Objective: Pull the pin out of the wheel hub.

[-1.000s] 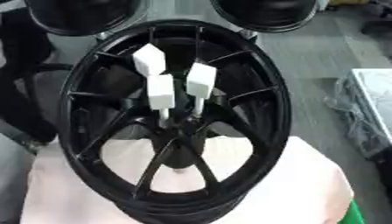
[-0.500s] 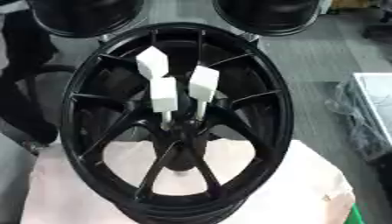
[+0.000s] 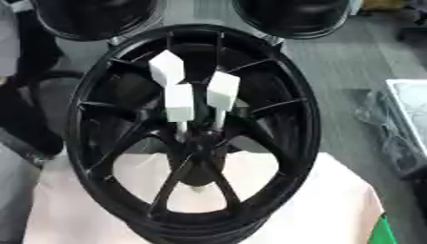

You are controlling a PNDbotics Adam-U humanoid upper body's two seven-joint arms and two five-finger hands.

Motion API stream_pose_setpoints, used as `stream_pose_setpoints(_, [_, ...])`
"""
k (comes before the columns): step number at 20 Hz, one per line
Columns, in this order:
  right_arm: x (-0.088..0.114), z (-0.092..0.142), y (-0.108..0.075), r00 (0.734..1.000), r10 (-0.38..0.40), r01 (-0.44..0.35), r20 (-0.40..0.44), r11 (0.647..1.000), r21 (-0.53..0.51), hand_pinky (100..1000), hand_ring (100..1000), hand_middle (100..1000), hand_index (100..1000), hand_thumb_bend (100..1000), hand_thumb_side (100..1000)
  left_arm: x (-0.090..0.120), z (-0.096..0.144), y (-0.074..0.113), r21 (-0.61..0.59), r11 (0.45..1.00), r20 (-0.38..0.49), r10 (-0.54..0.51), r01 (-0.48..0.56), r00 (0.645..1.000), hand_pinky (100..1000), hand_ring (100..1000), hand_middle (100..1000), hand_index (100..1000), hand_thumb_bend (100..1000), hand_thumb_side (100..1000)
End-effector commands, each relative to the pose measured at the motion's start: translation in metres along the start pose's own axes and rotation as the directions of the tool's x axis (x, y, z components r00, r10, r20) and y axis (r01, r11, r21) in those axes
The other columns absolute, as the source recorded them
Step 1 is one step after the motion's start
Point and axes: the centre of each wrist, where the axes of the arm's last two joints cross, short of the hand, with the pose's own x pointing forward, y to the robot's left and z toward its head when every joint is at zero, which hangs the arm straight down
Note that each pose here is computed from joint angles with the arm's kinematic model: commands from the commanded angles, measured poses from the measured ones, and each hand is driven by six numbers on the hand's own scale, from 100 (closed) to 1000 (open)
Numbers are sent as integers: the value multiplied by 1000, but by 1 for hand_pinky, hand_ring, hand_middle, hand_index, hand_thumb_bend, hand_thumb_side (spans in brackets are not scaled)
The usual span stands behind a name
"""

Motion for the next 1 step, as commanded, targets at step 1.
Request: stream_pose_setpoints(1, [18,1,16,994,-94,90,57,993,78,825,743,715,843,100,554,12,-3,-2,-17,1000,43,1,0,999,747,744,738,732,340,656])
